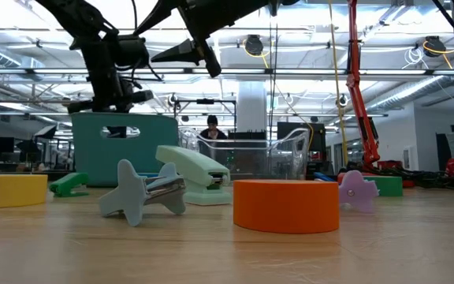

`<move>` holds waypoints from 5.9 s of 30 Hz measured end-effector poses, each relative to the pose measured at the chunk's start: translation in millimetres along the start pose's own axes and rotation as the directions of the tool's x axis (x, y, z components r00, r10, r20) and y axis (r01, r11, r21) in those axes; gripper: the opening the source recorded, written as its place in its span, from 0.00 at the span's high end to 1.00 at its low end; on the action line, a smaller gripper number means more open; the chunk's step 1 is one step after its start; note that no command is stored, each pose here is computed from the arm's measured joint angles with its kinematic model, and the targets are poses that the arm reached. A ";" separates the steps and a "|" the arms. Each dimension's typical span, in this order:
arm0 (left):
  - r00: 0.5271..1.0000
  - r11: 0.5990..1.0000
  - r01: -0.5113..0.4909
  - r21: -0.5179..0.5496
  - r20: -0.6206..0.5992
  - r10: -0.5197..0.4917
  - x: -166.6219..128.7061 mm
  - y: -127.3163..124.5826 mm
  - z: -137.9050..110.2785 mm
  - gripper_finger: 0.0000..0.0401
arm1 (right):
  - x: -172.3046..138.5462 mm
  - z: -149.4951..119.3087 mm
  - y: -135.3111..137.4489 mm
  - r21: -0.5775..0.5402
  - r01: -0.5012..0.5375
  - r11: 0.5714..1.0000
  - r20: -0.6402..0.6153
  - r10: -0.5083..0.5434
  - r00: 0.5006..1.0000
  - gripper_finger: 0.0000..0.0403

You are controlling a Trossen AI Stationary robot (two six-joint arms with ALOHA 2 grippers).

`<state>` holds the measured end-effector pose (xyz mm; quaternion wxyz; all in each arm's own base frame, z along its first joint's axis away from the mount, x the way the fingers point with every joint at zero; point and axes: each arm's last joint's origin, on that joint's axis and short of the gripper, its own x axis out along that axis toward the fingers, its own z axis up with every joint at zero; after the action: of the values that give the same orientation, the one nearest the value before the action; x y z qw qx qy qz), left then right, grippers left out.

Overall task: Pick and place Stapler, Stapler remover, tape
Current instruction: Put the black stapler into the green bin, then put the light green stapler into the green bin

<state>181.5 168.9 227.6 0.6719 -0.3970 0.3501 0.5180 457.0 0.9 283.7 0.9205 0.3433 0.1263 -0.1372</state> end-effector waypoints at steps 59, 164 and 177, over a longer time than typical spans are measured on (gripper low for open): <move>0.994 0.973 -0.081 0.217 -0.055 0.095 41.8 -17.4 -5.4 0.84 | 0.1 -0.5 0.2 0.034 0.002 0.999 0.001 -0.002 1.000 0.46; 0.601 0.631 0.558 0.538 0.262 -0.755 -122.0 110.4 -129.6 0.50 | -25.4 -120.7 22.5 -0.302 0.207 0.930 -0.562 -0.350 0.750 0.24; 0.600 0.625 0.561 0.543 0.254 -0.759 -122.0 110.1 -129.6 0.50 | -8.4 -144.6 10.6 -0.322 0.207 0.924 -0.595 -0.367 0.715 0.25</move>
<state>40.0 18.0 259.5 0.9467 -0.2151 0.1027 0.2166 432.8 106.3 186.9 0.8207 0.2355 0.5022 -0.1373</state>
